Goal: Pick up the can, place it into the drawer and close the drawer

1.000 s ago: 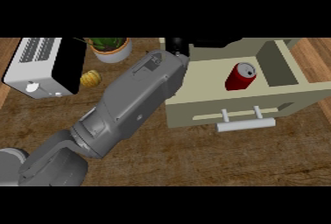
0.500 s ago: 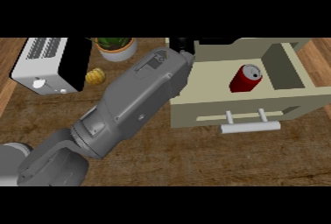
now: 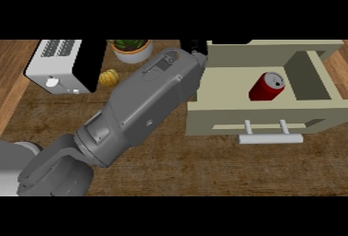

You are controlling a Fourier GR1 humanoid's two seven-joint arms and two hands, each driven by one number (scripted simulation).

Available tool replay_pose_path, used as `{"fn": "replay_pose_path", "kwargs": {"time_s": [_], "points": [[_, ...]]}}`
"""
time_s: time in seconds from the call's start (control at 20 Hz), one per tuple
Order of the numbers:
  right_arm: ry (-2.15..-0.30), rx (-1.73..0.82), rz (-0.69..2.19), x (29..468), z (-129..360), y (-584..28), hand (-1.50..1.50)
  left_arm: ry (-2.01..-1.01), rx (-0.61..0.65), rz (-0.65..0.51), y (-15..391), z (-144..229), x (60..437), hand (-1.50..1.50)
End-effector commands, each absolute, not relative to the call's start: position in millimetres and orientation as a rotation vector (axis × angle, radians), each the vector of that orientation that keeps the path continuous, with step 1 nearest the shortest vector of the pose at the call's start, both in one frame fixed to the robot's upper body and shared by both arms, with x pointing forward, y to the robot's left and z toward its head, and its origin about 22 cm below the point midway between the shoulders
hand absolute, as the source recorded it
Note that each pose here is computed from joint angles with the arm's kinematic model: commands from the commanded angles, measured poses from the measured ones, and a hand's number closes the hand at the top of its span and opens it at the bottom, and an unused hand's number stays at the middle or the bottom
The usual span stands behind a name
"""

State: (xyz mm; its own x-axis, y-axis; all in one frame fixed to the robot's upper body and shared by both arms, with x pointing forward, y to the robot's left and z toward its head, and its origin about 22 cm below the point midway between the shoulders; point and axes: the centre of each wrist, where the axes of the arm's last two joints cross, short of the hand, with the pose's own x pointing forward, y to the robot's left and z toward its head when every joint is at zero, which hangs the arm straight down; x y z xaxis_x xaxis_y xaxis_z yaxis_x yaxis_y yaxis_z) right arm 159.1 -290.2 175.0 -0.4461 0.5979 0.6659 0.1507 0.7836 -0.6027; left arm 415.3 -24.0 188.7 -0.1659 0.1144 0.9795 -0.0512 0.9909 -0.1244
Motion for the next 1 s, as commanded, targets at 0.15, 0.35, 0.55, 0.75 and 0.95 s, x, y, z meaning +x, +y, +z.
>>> {"fn": "replay_pose_path", "kwargs": {"time_s": [0.15,0.35,0.55,0.75,0.95], "points": [[-1.979,-0.706,0.699,217.8,154.9,-257.8,-1.5,-1.706,-0.047,0.146,-7.2,185.2,422.6,-1.5],[-1.94,-0.788,0.839,251.7,151.4,-233.8,-1.5,-1.692,-0.021,0.129,-10.4,185.0,417.7,-1.5],[-1.893,-0.819,0.928,291.1,137.6,-222.6,-1.5,-1.702,-0.013,0.152,-11.3,189.7,414.6,-1.5],[-1.85,-0.888,1.055,316.1,144.0,-194.6,-1.5,-1.713,0.015,0.146,18.8,193.9,425.3,-1.5],[-1.764,-0.981,1.175,332.7,113.5,-185.3,-1.5,-1.722,0.03,0.155,28.7,188.6,421.5,-1.5]]}}
